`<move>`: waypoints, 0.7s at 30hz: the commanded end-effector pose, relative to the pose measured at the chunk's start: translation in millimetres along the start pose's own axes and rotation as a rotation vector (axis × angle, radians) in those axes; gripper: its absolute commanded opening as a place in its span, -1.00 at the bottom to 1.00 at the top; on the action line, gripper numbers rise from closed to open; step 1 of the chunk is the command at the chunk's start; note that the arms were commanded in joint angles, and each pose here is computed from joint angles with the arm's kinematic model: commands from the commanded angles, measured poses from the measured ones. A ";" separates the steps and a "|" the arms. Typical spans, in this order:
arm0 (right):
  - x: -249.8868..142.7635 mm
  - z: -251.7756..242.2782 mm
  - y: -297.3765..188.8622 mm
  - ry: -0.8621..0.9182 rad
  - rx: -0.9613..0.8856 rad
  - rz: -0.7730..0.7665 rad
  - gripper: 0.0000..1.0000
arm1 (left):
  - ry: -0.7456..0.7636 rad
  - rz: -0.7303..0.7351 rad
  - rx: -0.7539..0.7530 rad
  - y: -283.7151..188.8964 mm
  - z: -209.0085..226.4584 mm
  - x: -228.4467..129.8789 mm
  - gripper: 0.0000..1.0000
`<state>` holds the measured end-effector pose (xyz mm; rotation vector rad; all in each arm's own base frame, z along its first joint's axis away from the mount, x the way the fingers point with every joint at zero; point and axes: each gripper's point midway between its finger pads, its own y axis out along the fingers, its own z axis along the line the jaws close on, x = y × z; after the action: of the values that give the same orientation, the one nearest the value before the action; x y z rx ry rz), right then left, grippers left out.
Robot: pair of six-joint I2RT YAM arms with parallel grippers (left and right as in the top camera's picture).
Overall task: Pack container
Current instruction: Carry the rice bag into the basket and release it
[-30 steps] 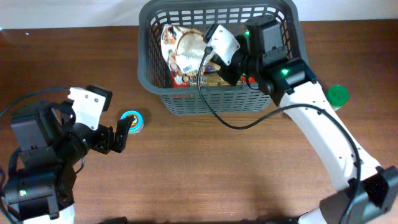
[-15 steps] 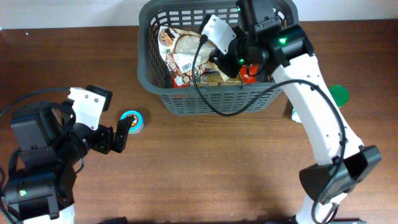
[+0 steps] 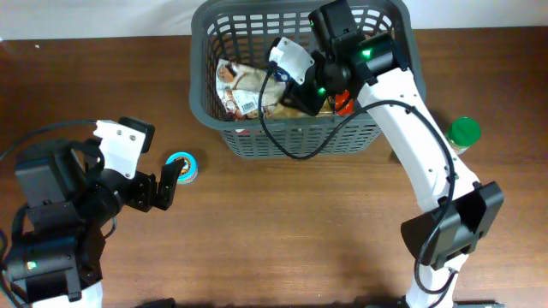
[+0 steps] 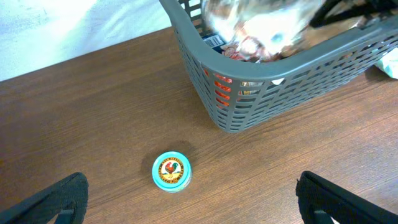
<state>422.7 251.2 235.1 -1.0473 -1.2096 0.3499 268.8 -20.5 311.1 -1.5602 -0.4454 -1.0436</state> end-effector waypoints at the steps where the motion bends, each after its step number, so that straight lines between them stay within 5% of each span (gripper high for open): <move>1: 15.3 5.5 -10.9 -0.009 0.007 -0.049 0.57 | 0.003 -0.004 -0.013 0.2 -2.3 -0.6 0.99; 4: 31.7 4.0 -35.3 0.029 -0.022 -0.093 0.64 | 0.004 -0.006 -0.012 0.2 -1.9 0.0 0.98; 7: 50.9 4.1 -76.2 0.059 -0.063 -0.156 1.00 | 0.004 -0.007 -0.011 0.2 -1.9 0.1 0.99; 15: 69.2 43.3 -206.1 0.034 -0.155 -0.310 0.98 | 0.006 -0.010 -0.010 0.2 -1.5 1.1 0.99; 21: 35.8 55.5 -220.7 0.148 -0.181 -0.210 0.98 | 0.008 -0.012 -0.008 0.2 -1.2 1.5 0.99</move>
<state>326.5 201.6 439.6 -1.0111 -1.3153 0.0271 269.6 -20.3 312.0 -1.5569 -0.4484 -1.0480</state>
